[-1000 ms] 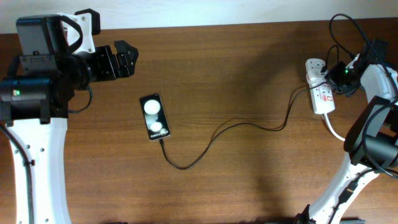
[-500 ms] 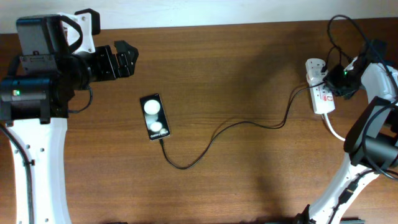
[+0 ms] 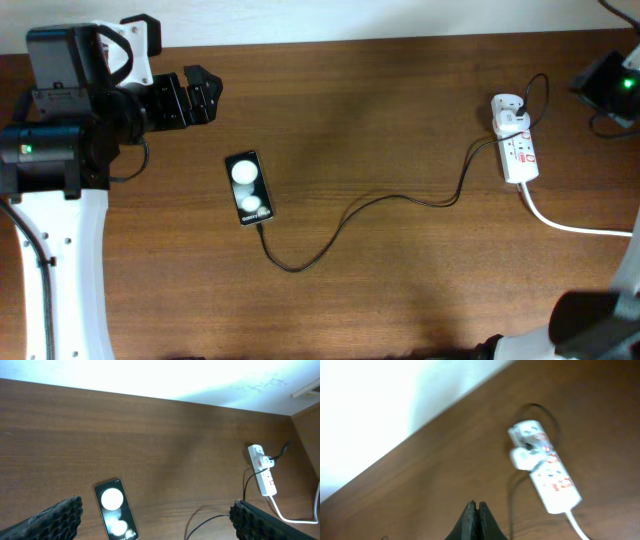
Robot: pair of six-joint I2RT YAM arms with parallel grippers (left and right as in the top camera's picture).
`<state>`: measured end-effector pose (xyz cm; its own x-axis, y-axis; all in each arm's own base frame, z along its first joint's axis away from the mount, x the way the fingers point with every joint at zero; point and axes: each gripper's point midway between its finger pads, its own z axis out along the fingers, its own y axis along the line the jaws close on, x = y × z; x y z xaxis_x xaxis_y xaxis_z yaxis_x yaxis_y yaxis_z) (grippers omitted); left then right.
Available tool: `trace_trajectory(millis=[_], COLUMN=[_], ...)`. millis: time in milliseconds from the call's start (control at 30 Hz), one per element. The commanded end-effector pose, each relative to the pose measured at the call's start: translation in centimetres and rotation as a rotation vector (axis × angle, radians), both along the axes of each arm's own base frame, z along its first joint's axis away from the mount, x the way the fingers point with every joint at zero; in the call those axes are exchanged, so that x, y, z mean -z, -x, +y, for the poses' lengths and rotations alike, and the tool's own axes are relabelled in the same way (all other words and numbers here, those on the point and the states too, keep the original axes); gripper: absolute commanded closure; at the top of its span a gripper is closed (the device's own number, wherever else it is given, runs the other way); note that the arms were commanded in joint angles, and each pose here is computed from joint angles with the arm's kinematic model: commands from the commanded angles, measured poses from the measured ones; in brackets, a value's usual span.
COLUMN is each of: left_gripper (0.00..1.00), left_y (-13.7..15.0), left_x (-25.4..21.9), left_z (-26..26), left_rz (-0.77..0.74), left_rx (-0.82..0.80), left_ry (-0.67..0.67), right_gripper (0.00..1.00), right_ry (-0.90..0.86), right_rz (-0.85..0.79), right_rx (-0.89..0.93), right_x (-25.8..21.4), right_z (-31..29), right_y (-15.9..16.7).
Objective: Plug charger to phone and switch on socket
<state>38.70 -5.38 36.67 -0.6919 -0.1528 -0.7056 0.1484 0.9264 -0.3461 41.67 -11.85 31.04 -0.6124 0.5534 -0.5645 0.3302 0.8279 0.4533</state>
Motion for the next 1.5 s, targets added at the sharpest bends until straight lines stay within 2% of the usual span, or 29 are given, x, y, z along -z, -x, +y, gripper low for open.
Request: trace_trajectory(millis=[0,167,367,567,667,833,867,900,933,967,1467], left_gripper=[0.01,0.01,0.01,0.01,0.01,0.01,0.01,0.01,0.01,0.01,0.01], left_y=[0.1,0.1,0.1,0.1,0.1,0.1,0.1,0.1,0.1,0.1,0.1], left_x=[-0.8,-0.8,-0.8,-0.8,-0.8,-0.8,-0.8,-0.8,-0.8,-0.8,-0.8], left_z=[0.0,0.0,0.0,0.0,0.0,0.0,0.0,0.0,0.0,0.0,0.0], left_rz=[-0.024,-0.024,-0.024,-0.024,-0.024,-0.024,-0.024,-0.024,-0.024,-0.024,-0.024], left_rx=[0.006,0.006,0.006,0.006,0.006,0.006,0.006,0.006,0.006,0.006,0.006], left_ry=[-0.005,-0.005,-0.005,-0.005,-0.005,-0.005,-0.005,-0.005,-0.005,-0.005,-0.005], right_gripper=[0.96,0.96,0.96,0.96,0.96,0.96,0.85,0.66,0.4,0.01,0.01], right_ry=[0.061,0.144,0.267,0.298,0.397,0.418,0.418,0.418,0.418,0.419,0.44], right_rz=[-0.113,-0.189,-0.134,-0.069,-0.061,-0.052,-0.043,-0.025,-0.005,0.007,0.052], right_rx=[-0.136,-0.386,-0.466,-0.523,-0.505,-0.514,-0.516,-0.519,-0.523,-0.526,-0.517], right_x=[-4.9,-8.0,-7.4,-6.1,-5.7,-5.2,-5.0,-4.7,-4.4,-4.2,-3.6], right_z=[5.4,13.6,18.2,20.0,20.3,20.8,20.7,20.6,20.5,20.5,19.8], right_y=[1.7,5.1,7.8,9.3,9.3,9.2,9.4,9.6,10.0,10.2,10.8])
